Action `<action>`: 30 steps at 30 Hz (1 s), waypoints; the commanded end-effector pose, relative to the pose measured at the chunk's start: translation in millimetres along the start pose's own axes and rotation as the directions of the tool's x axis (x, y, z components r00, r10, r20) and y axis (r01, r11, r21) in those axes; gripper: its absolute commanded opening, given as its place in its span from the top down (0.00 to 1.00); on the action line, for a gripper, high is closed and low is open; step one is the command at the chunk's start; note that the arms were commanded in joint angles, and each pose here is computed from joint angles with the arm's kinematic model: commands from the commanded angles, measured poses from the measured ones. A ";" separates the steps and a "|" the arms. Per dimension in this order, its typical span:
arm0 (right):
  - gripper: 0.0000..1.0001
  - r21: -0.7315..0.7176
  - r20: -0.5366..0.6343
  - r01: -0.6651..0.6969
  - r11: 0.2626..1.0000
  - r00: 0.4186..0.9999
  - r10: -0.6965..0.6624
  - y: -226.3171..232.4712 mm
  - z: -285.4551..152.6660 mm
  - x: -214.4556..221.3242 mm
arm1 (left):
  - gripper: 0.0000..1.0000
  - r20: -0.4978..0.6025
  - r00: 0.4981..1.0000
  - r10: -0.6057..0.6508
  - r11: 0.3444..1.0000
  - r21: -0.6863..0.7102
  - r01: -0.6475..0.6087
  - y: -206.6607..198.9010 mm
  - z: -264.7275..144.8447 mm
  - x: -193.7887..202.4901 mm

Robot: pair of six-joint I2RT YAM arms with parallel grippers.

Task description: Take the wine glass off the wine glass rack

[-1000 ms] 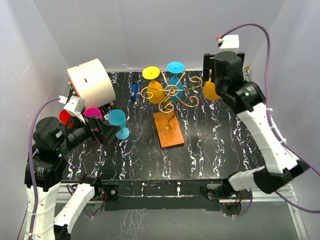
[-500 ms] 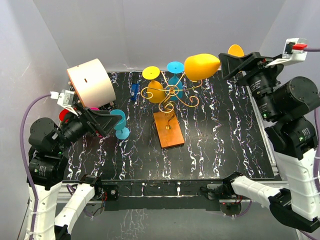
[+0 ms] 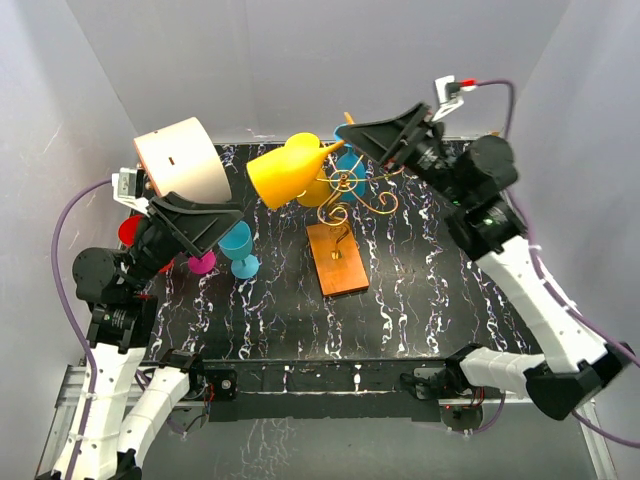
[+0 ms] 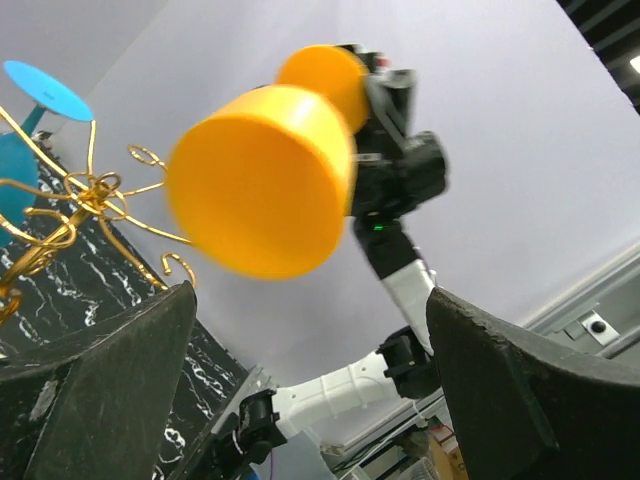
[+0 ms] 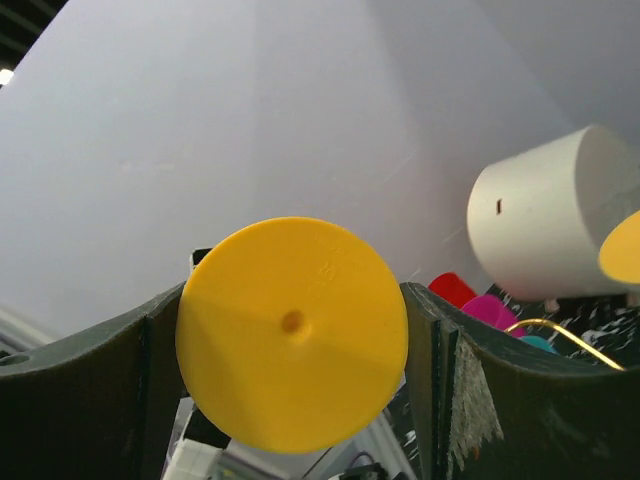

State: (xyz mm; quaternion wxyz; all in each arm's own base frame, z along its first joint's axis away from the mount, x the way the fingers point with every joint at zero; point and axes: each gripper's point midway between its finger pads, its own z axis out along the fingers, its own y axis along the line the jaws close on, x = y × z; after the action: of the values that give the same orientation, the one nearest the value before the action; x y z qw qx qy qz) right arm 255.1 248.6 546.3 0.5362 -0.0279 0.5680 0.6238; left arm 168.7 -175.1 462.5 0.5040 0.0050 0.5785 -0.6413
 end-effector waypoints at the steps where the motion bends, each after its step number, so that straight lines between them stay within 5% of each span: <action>1: 0.42 -0.247 -0.076 -0.171 0.954 0.985 0.157 49.7 1.1 16.2 | 0.05 0.013 1.000 0.011 0.995 0.095 -0.013 -28.7 -4.6 -3.1; 9: 0.42 -0.275 -0.138 -0.239 0.931 0.968 0.207 60.2 15.0 49.5 | 0.24 0.043 0.999 -0.015 1.000 -0.021 0.016 -7.8 -10.2 -1.5; 22: 0.41 -0.237 -0.053 -0.156 0.959 0.988 0.148 64.2 3.5 33.3 | 0.06 0.068 0.987 0.145 0.974 -0.187 -0.130 -12.8 -36.5 -6.5; 30: 0.42 -0.306 -0.119 -0.188 0.933 0.980 0.158 77.5 5.0 42.8 | 0.19 0.048 0.997 0.067 0.990 -0.125 -0.061 -13.0 -26.0 -2.5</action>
State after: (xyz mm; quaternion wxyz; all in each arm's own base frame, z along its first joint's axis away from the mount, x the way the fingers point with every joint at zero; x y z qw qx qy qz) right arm 206.1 299.6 543.4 0.4363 -0.0587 0.5317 0.7235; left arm 144.2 -148.4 461.5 0.5552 -0.0363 0.6094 -0.5649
